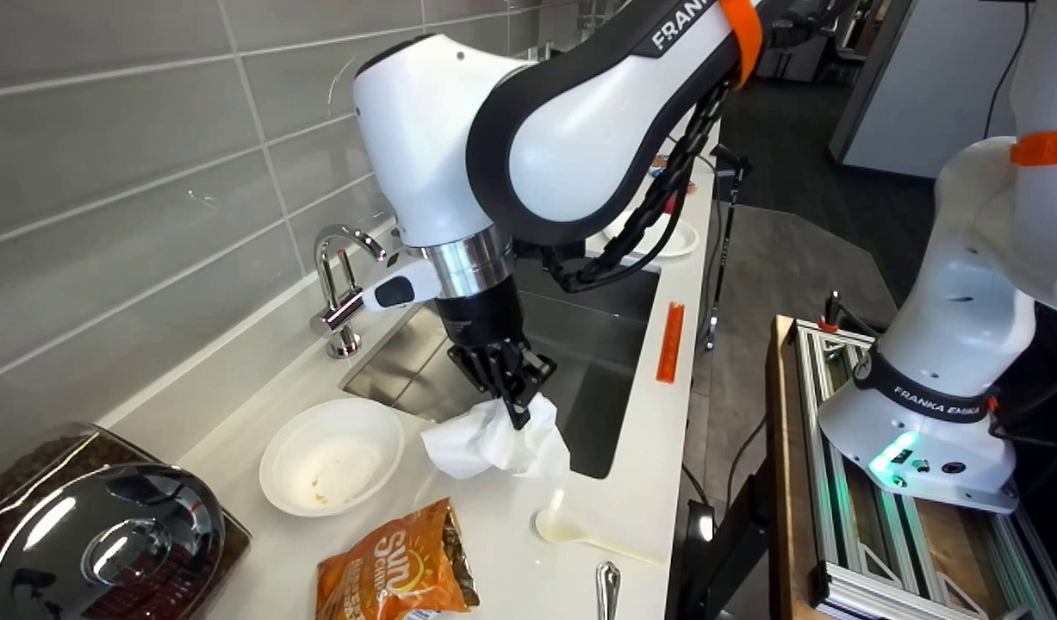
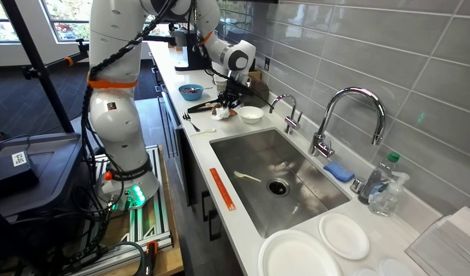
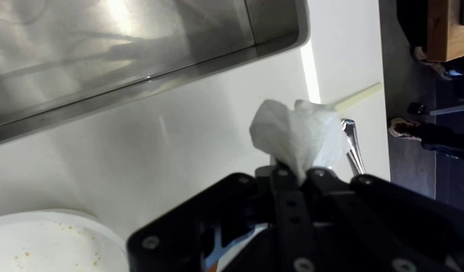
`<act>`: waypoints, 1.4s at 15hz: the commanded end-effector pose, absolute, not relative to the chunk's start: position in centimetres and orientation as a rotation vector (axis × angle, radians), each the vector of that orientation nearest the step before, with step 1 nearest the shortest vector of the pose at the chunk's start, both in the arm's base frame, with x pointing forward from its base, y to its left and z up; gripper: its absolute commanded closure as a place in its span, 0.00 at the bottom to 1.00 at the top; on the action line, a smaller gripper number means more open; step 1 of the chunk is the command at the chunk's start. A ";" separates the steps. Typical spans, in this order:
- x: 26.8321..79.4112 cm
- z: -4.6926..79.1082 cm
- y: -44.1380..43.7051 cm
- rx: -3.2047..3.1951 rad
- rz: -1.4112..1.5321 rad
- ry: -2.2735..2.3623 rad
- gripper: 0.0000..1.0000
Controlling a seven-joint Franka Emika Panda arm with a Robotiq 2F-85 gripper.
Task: Use the tissue to wipe the small plate
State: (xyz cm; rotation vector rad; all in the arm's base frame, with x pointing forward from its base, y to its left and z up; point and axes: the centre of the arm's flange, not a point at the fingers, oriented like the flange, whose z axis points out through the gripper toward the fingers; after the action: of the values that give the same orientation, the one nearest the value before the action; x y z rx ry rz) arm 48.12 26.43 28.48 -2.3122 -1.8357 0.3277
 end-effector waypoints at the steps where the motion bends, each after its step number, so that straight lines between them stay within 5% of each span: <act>1: 50.2 30.1 27.5 -2.352 0.335 -1.876 0.99; 21: 63.6 26.9 33.9 -2.375 0.107 -1.888 0.99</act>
State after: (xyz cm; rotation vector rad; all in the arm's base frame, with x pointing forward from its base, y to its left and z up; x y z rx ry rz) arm 61.53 32.13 27.86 -2.3546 -1.8928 0.0908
